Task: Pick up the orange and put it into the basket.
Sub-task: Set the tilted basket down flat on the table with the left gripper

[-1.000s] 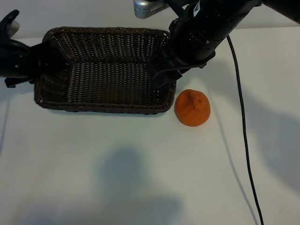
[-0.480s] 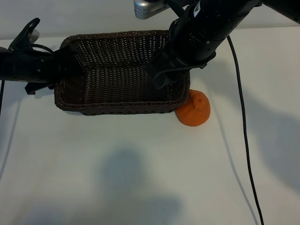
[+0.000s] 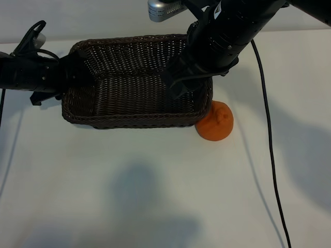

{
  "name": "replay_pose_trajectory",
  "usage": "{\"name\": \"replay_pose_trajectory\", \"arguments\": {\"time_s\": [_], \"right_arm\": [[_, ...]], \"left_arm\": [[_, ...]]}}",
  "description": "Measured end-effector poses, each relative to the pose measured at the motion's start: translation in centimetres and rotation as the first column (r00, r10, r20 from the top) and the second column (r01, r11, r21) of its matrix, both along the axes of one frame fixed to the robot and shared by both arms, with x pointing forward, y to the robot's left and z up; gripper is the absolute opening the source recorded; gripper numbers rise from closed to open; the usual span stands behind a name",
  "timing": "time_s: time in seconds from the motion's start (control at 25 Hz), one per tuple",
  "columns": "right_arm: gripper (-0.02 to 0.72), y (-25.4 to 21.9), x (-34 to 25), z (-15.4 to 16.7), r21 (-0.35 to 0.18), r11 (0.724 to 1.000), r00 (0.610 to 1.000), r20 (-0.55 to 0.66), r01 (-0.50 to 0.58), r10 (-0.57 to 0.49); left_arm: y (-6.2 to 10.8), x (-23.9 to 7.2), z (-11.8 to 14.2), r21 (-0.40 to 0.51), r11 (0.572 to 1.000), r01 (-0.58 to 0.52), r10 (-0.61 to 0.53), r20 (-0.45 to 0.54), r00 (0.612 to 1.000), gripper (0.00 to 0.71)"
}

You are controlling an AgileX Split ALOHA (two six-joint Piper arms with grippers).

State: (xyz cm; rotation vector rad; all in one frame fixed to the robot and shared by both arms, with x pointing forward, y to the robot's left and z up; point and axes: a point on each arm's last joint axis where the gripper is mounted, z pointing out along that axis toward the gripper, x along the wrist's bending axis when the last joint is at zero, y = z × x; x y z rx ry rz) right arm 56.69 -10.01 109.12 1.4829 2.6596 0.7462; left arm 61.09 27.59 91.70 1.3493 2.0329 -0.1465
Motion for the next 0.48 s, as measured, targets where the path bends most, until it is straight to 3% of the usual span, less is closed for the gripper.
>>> {"name": "replay_pose_trajectory", "arguments": {"time_s": [0.12, 0.2, 0.48], "right_arm": [[0.595, 0.0, 0.0, 0.0, -0.001, 1.0, 1.0, -0.002, -0.001, 0.001], [0.595, 0.0, 0.0, 0.0, -0.001, 1.0, 1.0, -0.002, -0.001, 0.001], [0.595, 0.0, 0.0, 0.0, -0.002, 1.0, 1.0, -0.004, -0.001, 0.001]], "left_arm": [[-0.1, -0.3, 0.9, 0.002, 0.999, 0.035, -0.035, 0.012, 0.999, 0.571], [-0.2, -0.5, 1.7, 0.002, 0.998, 0.055, -0.055, 0.025, 0.998, 0.635], [0.7, -1.3, 4.2, 0.036, 0.995, 0.097, -0.1, 0.071, 0.992, 0.626]]}}
